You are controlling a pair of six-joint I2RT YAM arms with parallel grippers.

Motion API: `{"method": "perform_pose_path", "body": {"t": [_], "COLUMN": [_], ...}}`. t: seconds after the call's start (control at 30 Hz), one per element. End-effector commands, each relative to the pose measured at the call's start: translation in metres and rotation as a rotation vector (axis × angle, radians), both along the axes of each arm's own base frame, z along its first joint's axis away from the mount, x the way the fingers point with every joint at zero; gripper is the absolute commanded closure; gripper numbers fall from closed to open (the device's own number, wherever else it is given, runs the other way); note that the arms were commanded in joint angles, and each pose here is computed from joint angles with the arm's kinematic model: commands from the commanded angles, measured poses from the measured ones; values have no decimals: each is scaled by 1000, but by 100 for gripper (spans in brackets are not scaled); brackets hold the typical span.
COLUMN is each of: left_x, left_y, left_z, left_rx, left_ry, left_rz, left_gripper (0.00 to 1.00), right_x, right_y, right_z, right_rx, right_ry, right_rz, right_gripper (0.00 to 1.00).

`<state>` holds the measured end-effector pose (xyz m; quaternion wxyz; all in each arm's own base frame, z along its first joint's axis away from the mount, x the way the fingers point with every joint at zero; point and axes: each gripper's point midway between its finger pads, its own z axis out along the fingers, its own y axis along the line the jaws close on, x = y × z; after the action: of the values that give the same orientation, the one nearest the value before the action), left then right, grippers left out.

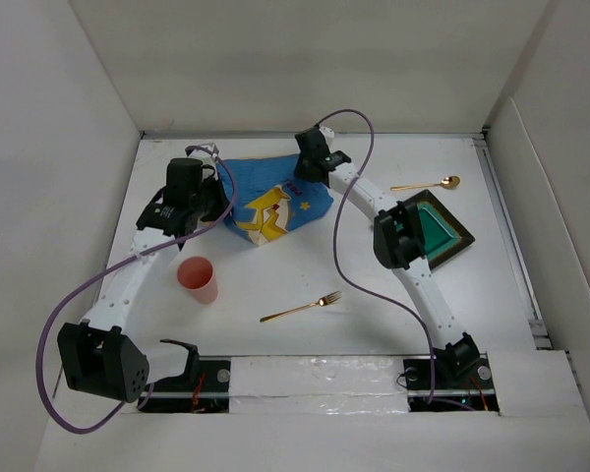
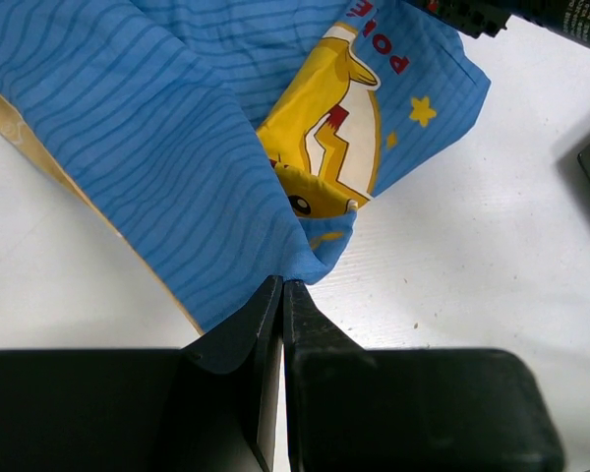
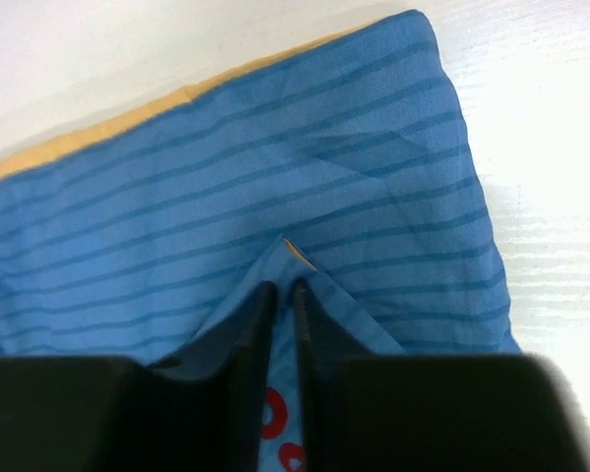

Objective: Set the dinner table for one person

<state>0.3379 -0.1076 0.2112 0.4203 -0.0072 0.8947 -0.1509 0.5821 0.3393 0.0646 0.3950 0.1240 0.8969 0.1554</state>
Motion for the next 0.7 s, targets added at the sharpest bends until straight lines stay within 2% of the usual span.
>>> {"method": "perform_pose_path", "body": {"t": [0.0, 0.1, 0.13, 0.2, 0.27, 0.3, 0.37, 0.4, 0.43, 0.5, 0.53, 0.6, 0.63, 0.67], "left_x": [1, 2, 3, 5, 8, 11, 15, 18, 20, 26, 28, 32, 33, 34], "left_y": [-1, 2, 2, 6, 8, 13, 16, 21, 23, 26, 26, 29, 30, 33], "left_z": [15, 16, 17, 21, 28, 31, 45, 49, 56, 77, 84, 110, 122, 142], "left_rx": [-9, 1, 3, 15, 19, 30, 30, 37, 35, 22, 11, -4, -18, -31], "left_ry": [-57, -61, -60, -69, -80, -89, -123, -136, -153, -202, -220, -278, -308, -354], "left_rz": [-9, 4, 7, 25, 41, 68, 96, 131, 145, 174, 184, 216, 230, 247], "left_gripper": [100, 100, 100, 100, 100, 100, 100, 100, 100, 100, 100, 100, 100, 100], "right_x": [5, 9, 7, 6, 3, 0, -9, -18, -24, -38, -52, -72, -91, -102], "right_y": [1, -1, -4, -1, -7, -12, -20, -27, -33, -45, -55, -70, -83, -93], "right_z": [31, 63, 62, 102, 117, 147, 162, 196, 211, 214, 250, 250, 286, 296], "right_rx": [26, 54, 46, 78, 73, 84, 78, 90, 96, 75, 101, 72, 99, 94], "right_ry": [-77, -149, -149, -227, -261, -307, -329, -381, -405, -409, -459, -451, -500, -514], "right_rz": [-20, -34, -41, -37, -48, -51, -54, -53, -56, -62, -66, -67, -73, -84], "right_gripper": [87, 100, 100, 100, 100, 100, 100, 100, 100, 100, 100, 100, 100, 100]}}
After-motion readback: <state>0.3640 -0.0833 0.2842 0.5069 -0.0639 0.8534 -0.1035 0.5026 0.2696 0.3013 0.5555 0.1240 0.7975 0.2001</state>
